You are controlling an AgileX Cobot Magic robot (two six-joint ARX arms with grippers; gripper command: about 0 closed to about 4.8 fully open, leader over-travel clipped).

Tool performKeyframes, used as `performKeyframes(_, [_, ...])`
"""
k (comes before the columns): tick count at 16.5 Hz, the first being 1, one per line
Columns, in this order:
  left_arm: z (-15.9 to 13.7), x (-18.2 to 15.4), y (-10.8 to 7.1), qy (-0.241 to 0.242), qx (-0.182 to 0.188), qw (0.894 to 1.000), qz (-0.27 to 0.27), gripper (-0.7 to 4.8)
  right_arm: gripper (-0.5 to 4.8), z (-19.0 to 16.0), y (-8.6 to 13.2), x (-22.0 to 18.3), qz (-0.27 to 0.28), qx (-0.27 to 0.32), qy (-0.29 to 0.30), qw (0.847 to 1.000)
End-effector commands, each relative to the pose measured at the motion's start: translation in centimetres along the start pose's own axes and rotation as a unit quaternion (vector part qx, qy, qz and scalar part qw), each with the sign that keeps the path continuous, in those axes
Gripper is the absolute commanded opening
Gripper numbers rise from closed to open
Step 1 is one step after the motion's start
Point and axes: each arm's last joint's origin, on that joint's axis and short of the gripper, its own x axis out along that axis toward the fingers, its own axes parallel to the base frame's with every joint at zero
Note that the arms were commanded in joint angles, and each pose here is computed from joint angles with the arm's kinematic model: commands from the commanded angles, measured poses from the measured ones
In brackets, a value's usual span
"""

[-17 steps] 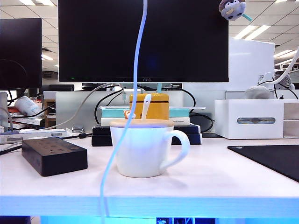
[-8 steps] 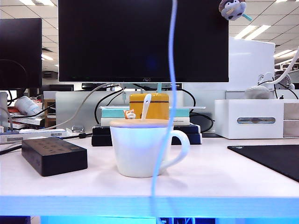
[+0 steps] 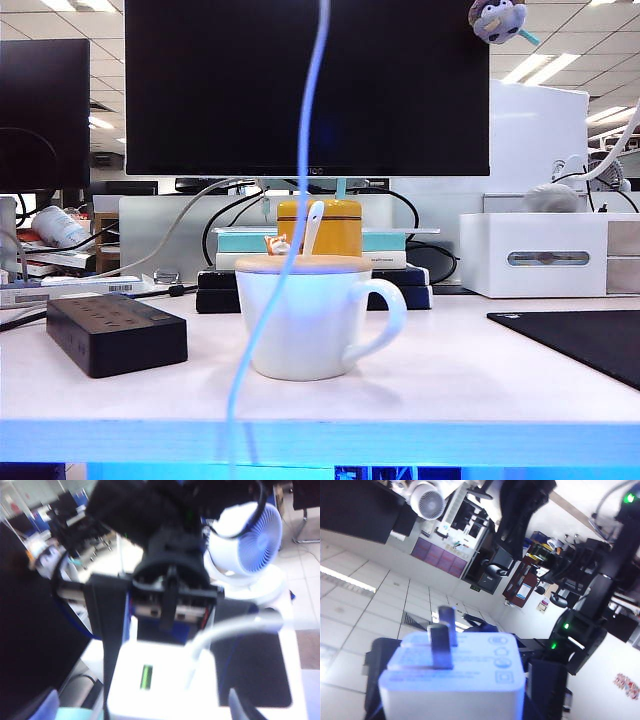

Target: Plug the white charger into the left socket.

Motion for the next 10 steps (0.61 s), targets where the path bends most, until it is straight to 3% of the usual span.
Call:
performKeyframes(1, [0.4,-0.1,-0.1,-0.021,0.001,0.999,-0.027,4.79,1.25,-0.5,0.4,0.1,0.005,-0.016,0.011,1.0])
performKeyframes(2, [0.4,-0.2,-0.4,-0.03,-0.004,0.998,-0.055,4.79,1.25,-0.8,0.2,0.9,-0.008,-0.019,0.022,1.0])
performKeyframes(6, [0.1,-1.0,-1.2,0.005,-0.037,0.997,-0.066,4.79,1.25,-1.5,-0.3,1.7,-0.044,-0.023,0.067,0.997])
performKeyframes(10, [1.9,-3.4,-2.1,0.018,-0.017,1.0,-0.006,4.79,1.25,-1.7,-0.5,2.1,-0.049,-0.022,0.067,0.996])
